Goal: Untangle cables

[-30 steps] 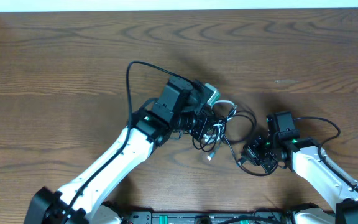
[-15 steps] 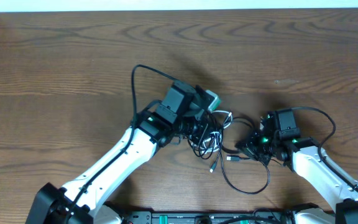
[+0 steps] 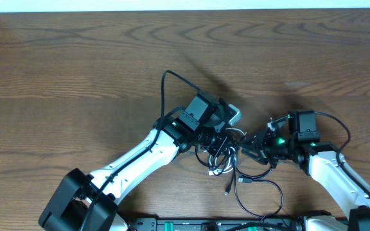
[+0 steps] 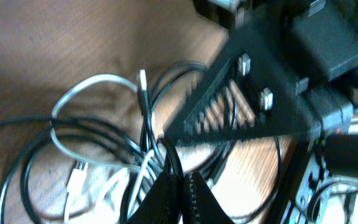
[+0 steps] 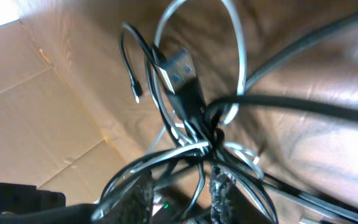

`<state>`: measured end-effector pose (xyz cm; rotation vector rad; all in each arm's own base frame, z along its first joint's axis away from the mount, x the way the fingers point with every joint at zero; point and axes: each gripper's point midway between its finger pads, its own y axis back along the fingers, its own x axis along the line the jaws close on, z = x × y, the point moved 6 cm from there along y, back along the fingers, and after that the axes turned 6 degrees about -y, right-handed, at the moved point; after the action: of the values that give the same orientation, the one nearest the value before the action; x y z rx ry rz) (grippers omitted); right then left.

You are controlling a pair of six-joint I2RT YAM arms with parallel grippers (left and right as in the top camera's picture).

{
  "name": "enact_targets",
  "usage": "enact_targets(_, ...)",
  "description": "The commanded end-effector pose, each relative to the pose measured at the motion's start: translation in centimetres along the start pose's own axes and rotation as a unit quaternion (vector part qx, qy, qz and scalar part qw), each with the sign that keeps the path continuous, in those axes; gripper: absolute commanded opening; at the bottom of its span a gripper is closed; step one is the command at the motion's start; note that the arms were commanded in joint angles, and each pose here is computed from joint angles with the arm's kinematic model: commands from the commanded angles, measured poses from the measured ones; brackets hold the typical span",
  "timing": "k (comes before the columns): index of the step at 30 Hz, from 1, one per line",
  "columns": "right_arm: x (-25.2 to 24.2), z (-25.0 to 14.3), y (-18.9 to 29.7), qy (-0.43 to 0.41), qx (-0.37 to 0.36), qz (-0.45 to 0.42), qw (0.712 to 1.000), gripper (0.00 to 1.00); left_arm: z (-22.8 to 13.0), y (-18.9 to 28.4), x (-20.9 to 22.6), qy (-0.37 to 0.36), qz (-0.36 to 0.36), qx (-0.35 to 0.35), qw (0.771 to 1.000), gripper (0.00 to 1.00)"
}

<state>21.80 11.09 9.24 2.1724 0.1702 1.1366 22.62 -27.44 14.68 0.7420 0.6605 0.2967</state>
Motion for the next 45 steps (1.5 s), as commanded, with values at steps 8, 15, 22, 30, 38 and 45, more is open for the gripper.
enact_targets(8,0.4,-1.2,-0.9,-0.076,0.01,-0.011,0.997,0.25,0.9,-0.1,-0.3,0.091,-0.013,-0.018,0.996,0.08)
enact_targets(15,1.4,-0.7,-0.7,-0.018,0.004,0.015,1.0,0.11,0.6,0.0,0.2,0.133,-0.004,-0.012,0.991,0.08)
enact_targets(22,1.2,1.0,0.6,-0.01,-0.025,0.03,0.999,0.19,-0.1,0.5,1.2,0.219,0.007,0.002,0.976,0.07)
enact_targets(30,1.0,0.8,0.5,-0.006,-0.022,0.025,0.999,0.21,-1.0,0.1,0.9,0.236,-0.014,0.021,0.971,0.08)
enact_targets(38,0.6,0.6,0.4,0.002,-0.018,0.017,1.0,0.21,-3.2,-3.5,1.6,0.289,-0.085,0.079,0.95,0.07)
enact_targets(45,-0.4,0.1,0.3,-0.017,-0.01,-0.009,1.0,0.22,-2.6,-4.3,1.0,0.261,-0.155,0.074,0.95,0.08)
